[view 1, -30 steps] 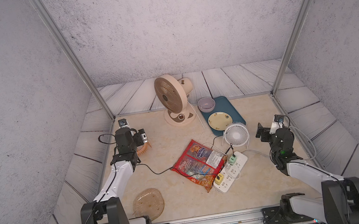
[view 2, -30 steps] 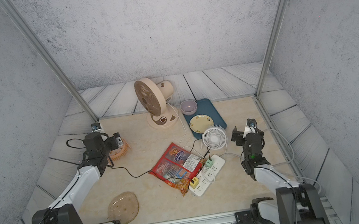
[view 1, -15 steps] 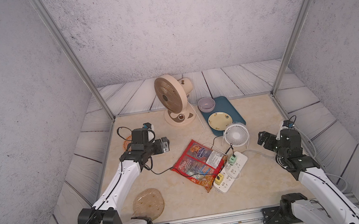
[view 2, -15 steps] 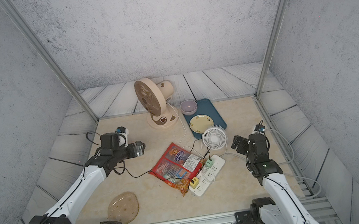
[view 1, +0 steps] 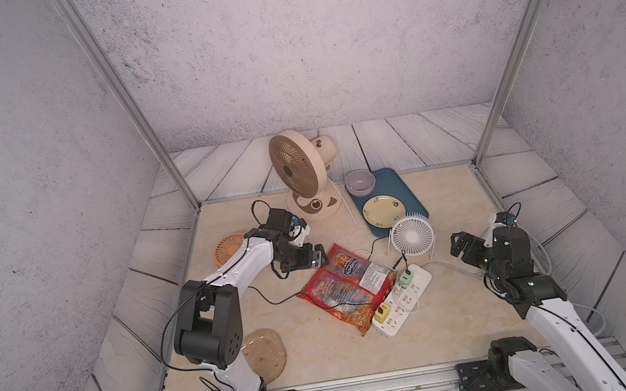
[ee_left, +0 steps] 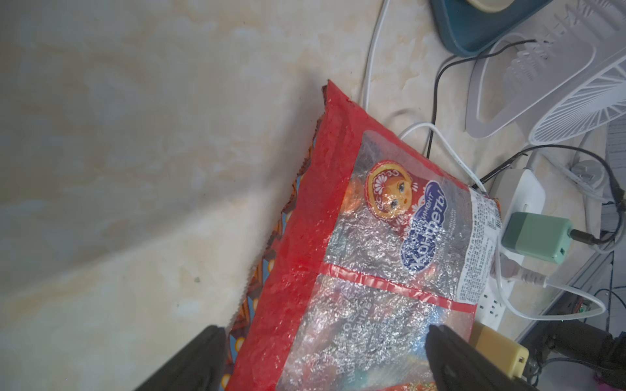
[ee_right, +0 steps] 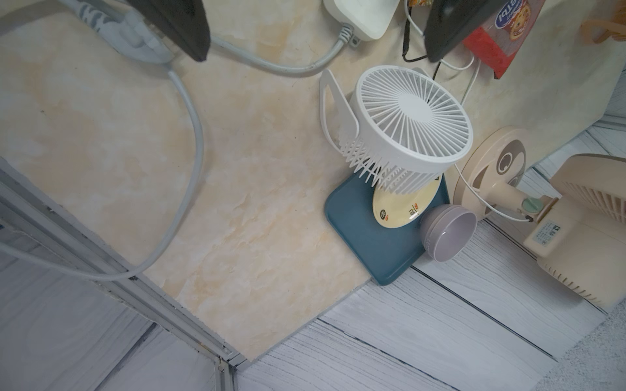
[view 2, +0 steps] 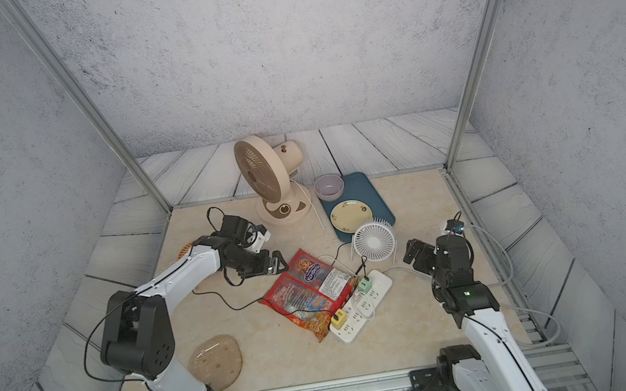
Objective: Unplug the desk fan from the power strip
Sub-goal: Pick up the distractor from the center of the board.
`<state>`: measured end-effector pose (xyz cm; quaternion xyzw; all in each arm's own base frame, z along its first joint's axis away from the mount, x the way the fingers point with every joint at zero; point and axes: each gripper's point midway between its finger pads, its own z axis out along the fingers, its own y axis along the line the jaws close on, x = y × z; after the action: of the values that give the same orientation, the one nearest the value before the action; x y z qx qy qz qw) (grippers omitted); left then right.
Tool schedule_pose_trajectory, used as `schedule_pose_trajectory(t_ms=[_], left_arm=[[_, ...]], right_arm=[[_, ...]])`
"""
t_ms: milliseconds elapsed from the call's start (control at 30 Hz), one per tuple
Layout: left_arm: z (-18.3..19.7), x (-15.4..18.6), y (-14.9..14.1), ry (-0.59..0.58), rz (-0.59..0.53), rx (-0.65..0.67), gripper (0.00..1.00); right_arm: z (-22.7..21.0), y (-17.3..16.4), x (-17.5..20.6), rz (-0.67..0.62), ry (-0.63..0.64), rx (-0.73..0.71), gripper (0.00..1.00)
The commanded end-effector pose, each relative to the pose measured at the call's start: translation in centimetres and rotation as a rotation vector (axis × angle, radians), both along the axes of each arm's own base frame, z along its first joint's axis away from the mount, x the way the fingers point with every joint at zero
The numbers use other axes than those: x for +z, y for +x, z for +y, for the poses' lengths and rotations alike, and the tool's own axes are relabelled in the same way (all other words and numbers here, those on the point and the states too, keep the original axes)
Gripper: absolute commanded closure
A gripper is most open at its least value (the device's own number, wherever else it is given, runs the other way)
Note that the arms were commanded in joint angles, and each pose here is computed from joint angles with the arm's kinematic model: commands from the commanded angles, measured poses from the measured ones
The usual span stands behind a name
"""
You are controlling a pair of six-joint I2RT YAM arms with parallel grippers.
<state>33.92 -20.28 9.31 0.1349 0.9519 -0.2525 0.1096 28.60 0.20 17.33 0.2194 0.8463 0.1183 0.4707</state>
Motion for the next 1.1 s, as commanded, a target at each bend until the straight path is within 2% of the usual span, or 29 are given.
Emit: schedule_pose_trajectory(t_ms=[0,267,333,367,500,667,800,900,1067], left_arm=[[-0.9,-0.9,-1.2,-0.015,0.102,-0.050,0.02],[-0.9,-4.1,-0.5,0.059,0.149,-0.062,0.00],[-0.8,-5.0,-0.3,0.086,0.152,-0.071,0.05],[-0.9,-5.3,-0.4,0.097,0.157,-0.081,0.08],[-1.4,-6.6,-1.1,0.099,0.205,-0.114,0.35],[-1.8,-6.9,-1.1,0.099,0.208,-0.128,0.60],[-2.3,-5.9,-0.6,0.071,0.184,-0.136,0.86],[-2.6,-4.2,-0.3,0.047,0.139,-0.137,1.00],[-2.8,0.4,-0.3,-0.004,0.039,-0.139,1.00]], right_arm=[[0.1,-0.2,0.3,-0.003,-0.002,0.010,0.01],[0.1,-0.4,0.2,-0.001,-0.009,0.014,0.01],[0.0,-0.4,0.2,-0.001,-0.011,0.012,0.01],[0.0,-0.4,0.2,-0.001,-0.014,0.013,0.01],[-0.2,-0.3,0.1,-0.002,-0.024,0.005,0.01],[-0.4,0.1,0.6,-0.024,-0.036,-0.002,0.01],[-0.5,0.5,1.1,-0.037,-0.047,-0.006,0.01],[-0.6,0.7,1.2,-0.037,-0.056,-0.010,0.01],[-0.9,0.8,1.6,-0.048,-0.064,-0.020,0.01]])
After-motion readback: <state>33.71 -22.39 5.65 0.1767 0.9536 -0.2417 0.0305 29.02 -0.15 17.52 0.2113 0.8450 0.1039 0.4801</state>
